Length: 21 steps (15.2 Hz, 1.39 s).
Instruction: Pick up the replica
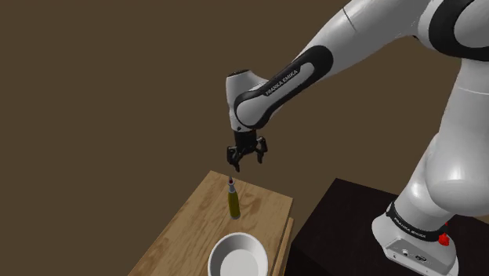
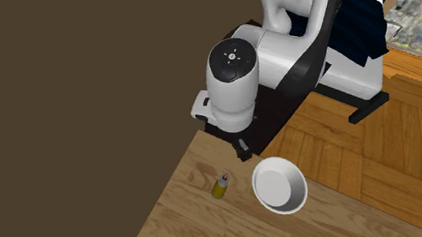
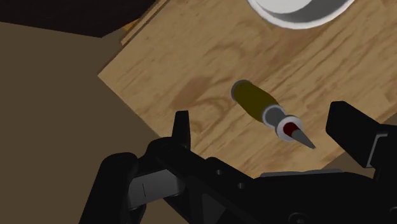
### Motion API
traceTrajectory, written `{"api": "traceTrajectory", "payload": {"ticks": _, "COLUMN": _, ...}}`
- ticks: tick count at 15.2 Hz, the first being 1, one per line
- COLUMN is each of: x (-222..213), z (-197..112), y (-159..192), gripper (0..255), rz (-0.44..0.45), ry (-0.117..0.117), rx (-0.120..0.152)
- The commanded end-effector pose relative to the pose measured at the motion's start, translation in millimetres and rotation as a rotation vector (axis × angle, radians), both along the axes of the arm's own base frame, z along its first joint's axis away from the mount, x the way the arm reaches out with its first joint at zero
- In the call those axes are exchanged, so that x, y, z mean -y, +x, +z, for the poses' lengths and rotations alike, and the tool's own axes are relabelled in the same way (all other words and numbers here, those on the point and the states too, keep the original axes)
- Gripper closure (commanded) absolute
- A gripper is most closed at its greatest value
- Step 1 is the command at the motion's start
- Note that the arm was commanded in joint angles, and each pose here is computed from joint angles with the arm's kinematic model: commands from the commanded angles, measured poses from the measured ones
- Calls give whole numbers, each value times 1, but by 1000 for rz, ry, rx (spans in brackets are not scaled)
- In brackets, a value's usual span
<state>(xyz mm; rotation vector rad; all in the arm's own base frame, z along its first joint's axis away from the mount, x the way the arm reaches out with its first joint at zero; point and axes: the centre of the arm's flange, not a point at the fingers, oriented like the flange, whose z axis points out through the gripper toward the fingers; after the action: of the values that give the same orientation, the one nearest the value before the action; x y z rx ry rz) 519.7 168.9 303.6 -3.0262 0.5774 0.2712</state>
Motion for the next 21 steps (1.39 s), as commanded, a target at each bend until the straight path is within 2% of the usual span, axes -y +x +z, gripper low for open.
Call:
{"api": "traceTrajectory", "payload": {"ticks": 1, "x": -11, "z": -19, "y": 16, "gripper": 0, "rz": -20, "ry": -4, "rx": -4}}
{"api": "traceTrajectory", "payload": {"ticks": 8, "x": -39, "z": -87, "y": 74, "gripper": 0, "rz": -85, "ry": -20, "rx": -19}}
{"api": "traceTrajectory", "payload": {"ticks": 16, "x": -40, "z": -130, "y": 76, "gripper": 0, "rz": -88, "ry": -21, "rx": -20}}
{"api": "traceTrajectory", "payload": {"ticks": 18, "x": -40, "z": -130, "y": 76, "gripper": 0, "rz": -88, "ry": -21, "rx": -20}}
{"api": "traceTrajectory", "payload": {"ticks": 19, "x": -40, "z": -130, "y": 76, "gripper": 255, "rz": -88, "ry": -21, "rx": -20}}
{"api": "traceTrajectory", "payload": {"ticks": 21, "x": -40, "z": -130, "y": 76, "gripper": 255, "rz": -88, "ry": -21, "rx": -20}}
